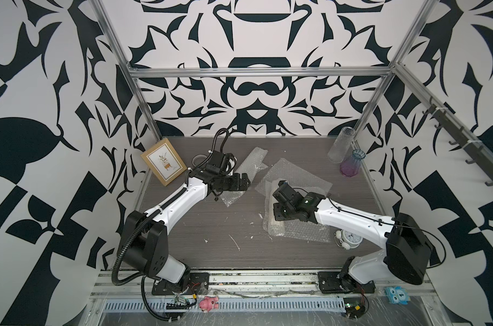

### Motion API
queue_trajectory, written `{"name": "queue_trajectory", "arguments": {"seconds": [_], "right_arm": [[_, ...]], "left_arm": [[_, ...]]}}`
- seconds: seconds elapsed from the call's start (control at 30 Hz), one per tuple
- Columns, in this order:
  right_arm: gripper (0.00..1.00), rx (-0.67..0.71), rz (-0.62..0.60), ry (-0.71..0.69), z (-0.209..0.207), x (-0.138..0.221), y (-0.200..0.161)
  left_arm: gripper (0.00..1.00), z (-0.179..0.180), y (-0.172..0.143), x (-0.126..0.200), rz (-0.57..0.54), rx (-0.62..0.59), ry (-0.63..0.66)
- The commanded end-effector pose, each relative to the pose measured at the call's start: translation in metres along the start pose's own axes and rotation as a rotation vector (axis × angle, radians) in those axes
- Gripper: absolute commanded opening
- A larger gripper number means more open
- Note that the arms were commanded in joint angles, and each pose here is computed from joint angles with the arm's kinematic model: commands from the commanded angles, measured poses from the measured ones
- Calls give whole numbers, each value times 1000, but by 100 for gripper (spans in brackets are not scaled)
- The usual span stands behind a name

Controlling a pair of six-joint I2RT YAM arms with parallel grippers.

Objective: Unwrap the vase from the bubble wrap
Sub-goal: Unwrap the bubble wrap.

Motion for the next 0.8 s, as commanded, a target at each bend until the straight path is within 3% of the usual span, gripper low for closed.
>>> {"name": "queue_trajectory", "arguments": {"seconds": [0.0, 0.1, 0.5, 0.77], "right_arm": [[11, -17, -4, 21, 0, 5, -2], [0, -17, -16, 32, 1, 10, 0], [0, 1, -81, 109, 25, 37, 23], [0, -24, -131, 124, 19, 54, 24]], "left_arm": [[99, -3, -3, 5, -14, 4, -24], [100, -4, -3, 5, -15, 7, -26], [99, -11, 5, 12, -49, 12, -46], [99, -12, 2, 5, -28, 4, -47]]}}
Point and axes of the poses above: each gripper's point midway between its finger pads, its own x axis back along the fingers, its own z axis along the line the jaws close on, y = z × x, the point moved 9 cm from there along x, back along the fingers, and after that the axes turned 8 degrees about -x, right-handed, at the moved point
